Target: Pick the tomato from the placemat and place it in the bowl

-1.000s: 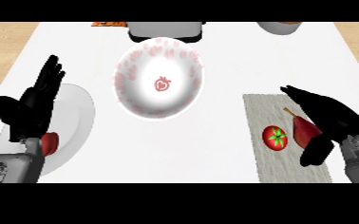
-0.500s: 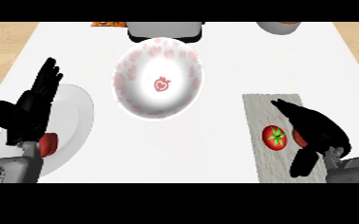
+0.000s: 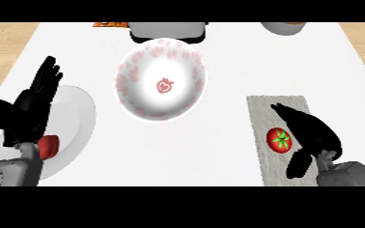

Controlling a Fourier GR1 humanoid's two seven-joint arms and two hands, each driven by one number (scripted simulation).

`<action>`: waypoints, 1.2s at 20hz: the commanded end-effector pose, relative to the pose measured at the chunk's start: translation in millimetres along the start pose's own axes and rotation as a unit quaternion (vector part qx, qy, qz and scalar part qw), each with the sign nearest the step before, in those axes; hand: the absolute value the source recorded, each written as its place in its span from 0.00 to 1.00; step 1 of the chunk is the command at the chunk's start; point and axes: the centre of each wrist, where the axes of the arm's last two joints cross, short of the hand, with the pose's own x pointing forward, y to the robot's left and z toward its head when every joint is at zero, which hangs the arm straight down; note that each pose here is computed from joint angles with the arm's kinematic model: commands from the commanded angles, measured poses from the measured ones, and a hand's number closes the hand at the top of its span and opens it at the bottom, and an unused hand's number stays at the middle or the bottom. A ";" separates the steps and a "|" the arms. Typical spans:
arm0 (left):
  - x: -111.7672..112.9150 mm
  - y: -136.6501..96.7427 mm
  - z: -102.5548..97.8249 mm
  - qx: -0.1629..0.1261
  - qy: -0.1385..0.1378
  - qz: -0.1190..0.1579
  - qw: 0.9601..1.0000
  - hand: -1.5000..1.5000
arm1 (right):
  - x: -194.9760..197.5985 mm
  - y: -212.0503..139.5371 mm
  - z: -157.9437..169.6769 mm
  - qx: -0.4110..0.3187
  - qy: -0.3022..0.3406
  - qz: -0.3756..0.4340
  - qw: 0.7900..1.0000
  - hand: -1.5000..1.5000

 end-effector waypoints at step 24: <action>4.2 -27.2 -13.3 -0.050 -0.020 0.007 0.999 0.50 | 199.5 28.4 -18.8 -0.056 -0.140 0.028 0.988 1.00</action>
